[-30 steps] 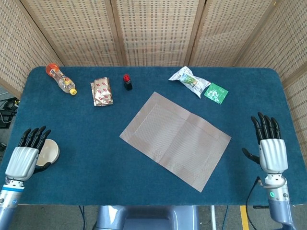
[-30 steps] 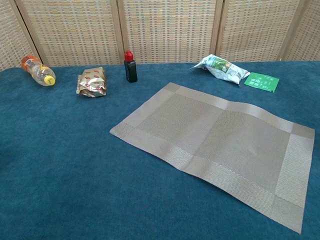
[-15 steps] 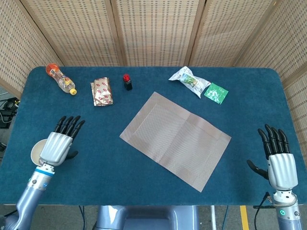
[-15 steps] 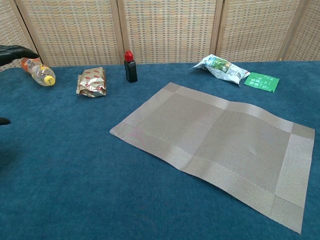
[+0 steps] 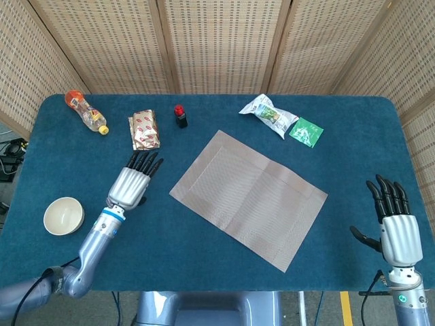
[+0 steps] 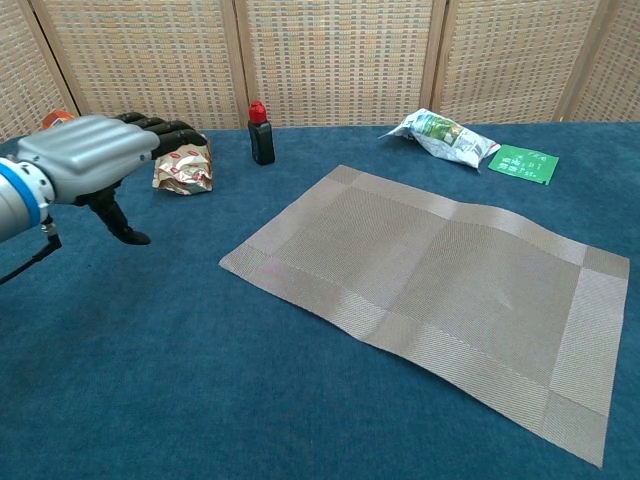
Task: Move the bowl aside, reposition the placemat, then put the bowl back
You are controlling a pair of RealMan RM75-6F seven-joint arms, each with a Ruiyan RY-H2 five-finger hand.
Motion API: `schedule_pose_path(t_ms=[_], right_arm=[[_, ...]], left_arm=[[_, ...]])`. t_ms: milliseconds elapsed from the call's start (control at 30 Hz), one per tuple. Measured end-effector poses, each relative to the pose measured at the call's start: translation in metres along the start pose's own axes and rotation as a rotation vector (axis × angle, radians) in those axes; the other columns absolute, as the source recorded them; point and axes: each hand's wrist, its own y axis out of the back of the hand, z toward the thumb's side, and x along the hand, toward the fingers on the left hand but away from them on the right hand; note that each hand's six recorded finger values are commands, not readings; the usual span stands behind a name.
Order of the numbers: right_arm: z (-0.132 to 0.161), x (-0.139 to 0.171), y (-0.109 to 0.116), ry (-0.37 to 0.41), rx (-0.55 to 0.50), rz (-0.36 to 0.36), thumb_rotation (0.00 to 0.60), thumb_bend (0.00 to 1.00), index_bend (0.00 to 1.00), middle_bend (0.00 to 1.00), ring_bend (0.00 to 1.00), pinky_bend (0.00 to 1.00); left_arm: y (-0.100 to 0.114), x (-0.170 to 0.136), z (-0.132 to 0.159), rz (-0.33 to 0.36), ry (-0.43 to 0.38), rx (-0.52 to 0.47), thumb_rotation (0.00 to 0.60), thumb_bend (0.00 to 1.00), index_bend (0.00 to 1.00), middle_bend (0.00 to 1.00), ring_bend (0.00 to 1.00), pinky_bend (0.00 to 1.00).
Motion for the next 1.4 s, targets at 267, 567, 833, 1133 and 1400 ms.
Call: schedule_pose_path(t_ms=[267,567,833,1133,1400], right_arm=[[-0.006,-0.004,0.001,-0.017,-0.015,0.0,0.6,0.16,0.02,0.0,0.0,0.0],[-0.011,-0.007,0.002,-0.03,-0.024,-0.001,0.6,0.16,0.02,0.0,0.0,0.0],[-0.015,-0.01,0.001,-0.046,-0.04,0.003,0.6,0.16,0.02,0.0,0.0,0.0],[-0.017,-0.01,0.002,-0.05,-0.049,0.004,0.6,0.16,0.02,0.0,0.0,0.0],[-0.017,-0.011,0.003,-0.05,-0.057,0.002,0.6,0.16,0.02,0.0,0.0,0.0]], left_arm=[[-0.012,0.03,0.023,-0.051,-0.03,0.041,0.6,0.06,0.05,0.0,0.0,0.0],[-0.031,0.048,0.042,-0.102,-0.06,0.077,0.6,0.07,0.06,0.0,0.0,0.0],[-0.04,0.055,0.054,-0.106,-0.079,0.105,0.6,0.08,0.09,0.0,0.0,0.0],[-0.045,0.064,0.066,-0.086,-0.092,0.111,0.6,0.12,0.16,0.0,0.0,0.0],[-0.043,0.069,0.078,-0.023,-0.104,0.085,0.6,0.3,0.23,0.0,0.0,0.0]])
